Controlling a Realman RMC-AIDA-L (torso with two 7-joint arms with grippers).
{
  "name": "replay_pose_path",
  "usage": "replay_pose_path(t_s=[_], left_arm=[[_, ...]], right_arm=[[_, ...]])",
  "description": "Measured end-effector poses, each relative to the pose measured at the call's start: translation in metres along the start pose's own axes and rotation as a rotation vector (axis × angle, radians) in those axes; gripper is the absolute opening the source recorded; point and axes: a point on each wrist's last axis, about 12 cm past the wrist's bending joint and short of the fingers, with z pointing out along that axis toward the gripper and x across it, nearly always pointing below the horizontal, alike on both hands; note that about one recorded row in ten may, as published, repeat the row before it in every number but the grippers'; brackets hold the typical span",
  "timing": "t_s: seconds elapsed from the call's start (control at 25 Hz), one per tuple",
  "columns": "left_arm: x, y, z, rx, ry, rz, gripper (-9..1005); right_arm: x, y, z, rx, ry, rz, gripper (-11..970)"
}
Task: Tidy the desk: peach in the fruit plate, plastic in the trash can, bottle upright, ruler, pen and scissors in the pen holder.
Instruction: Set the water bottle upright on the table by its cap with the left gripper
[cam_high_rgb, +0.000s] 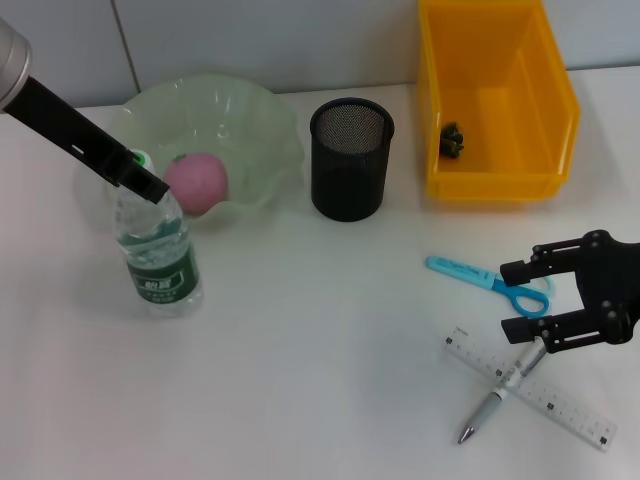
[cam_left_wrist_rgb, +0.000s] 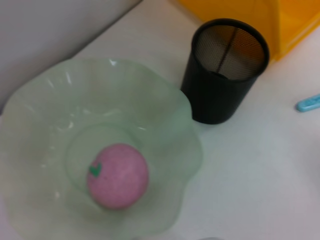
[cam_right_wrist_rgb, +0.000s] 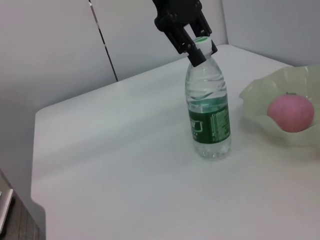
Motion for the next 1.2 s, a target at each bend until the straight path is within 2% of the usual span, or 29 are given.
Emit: replay_pose_path(t_s=[0.6, 1.2], left_arm=[[0.0012, 0.0052, 0.0, -0.072, -0.007, 0.005, 448], [0.0019, 0.0041, 0.0014, -0.069, -0.005, 0.007, 448]], right_arm=[[-0.0016, -0.0007, 0.0004, 0.001, -0.003, -0.004, 709], [-0.0024, -0.0011, 0.0007, 0.0, -0.004, -0.007, 710]])
